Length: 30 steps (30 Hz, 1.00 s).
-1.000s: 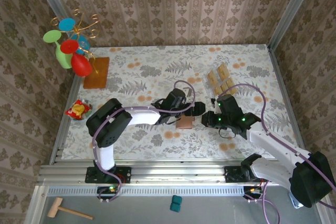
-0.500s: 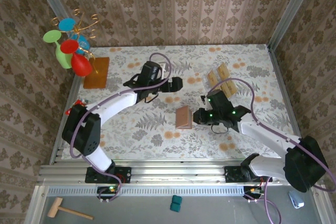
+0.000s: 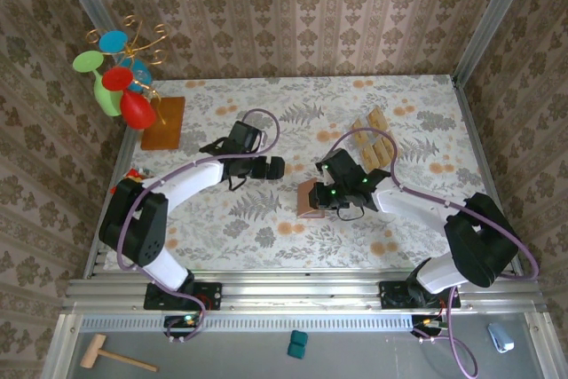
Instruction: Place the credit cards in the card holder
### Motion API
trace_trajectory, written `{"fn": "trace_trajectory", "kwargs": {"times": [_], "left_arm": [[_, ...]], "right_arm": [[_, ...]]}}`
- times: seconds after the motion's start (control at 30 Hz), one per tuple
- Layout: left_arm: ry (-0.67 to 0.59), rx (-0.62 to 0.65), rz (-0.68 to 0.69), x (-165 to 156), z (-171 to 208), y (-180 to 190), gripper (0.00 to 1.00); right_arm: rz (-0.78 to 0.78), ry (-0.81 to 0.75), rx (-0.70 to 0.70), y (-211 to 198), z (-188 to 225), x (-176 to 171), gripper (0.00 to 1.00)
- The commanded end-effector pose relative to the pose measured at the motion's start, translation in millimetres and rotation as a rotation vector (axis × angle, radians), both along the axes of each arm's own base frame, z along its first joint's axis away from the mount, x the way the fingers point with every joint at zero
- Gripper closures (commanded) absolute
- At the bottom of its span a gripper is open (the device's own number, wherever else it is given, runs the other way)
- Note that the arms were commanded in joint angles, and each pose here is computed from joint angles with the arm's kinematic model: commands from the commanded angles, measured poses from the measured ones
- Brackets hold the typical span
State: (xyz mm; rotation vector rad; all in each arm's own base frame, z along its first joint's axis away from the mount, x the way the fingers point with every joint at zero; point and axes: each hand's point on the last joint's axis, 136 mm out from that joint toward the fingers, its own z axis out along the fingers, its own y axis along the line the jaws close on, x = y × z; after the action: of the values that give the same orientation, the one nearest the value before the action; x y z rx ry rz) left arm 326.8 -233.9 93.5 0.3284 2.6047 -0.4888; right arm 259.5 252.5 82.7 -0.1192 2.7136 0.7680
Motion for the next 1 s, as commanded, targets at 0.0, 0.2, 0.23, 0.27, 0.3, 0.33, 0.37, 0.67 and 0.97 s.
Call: {"fn": "trace_trajectory", "kwargs": {"times": [0.0,0.2,0.23,0.27,0.3,0.33,0.37,0.67,0.97], "left_arm": [[-0.024,0.026,-0.046,-5,7,4,0.00],[-0.031,0.047,-0.123,-9,4,-12,0.00],[-0.033,0.051,-0.138,-10,3,-15,0.00],[-0.032,0.055,-0.159,-11,2,-20,0.00],[-0.032,0.057,-0.184,-12,0,-26,0.00],[-0.031,0.061,-0.200,-13,-1,-31,0.00],[-0.027,0.067,-0.221,-15,-3,-36,0.00],[-0.033,0.154,-0.305,-13,-18,-61,0.00],[-0.011,0.200,-0.345,-15,-36,-75,0.00]], "right_arm": [[-0.020,-0.009,-0.074,-14,-16,3,0.92],[-0.036,0.015,-0.087,-18,-36,5,0.94],[-0.036,0.017,-0.088,-18,-38,6,0.94],[-0.037,0.020,-0.091,-18,-42,7,0.95],[-0.037,0.020,-0.092,-18,-44,8,0.95],[-0.038,0.020,-0.091,-18,-46,9,0.95],[-0.039,0.021,-0.089,-18,-48,9,0.96],[-0.043,0.035,-0.085,-20,-57,9,0.96],[-0.047,0.044,-0.080,-21,-62,7,0.96]]}}
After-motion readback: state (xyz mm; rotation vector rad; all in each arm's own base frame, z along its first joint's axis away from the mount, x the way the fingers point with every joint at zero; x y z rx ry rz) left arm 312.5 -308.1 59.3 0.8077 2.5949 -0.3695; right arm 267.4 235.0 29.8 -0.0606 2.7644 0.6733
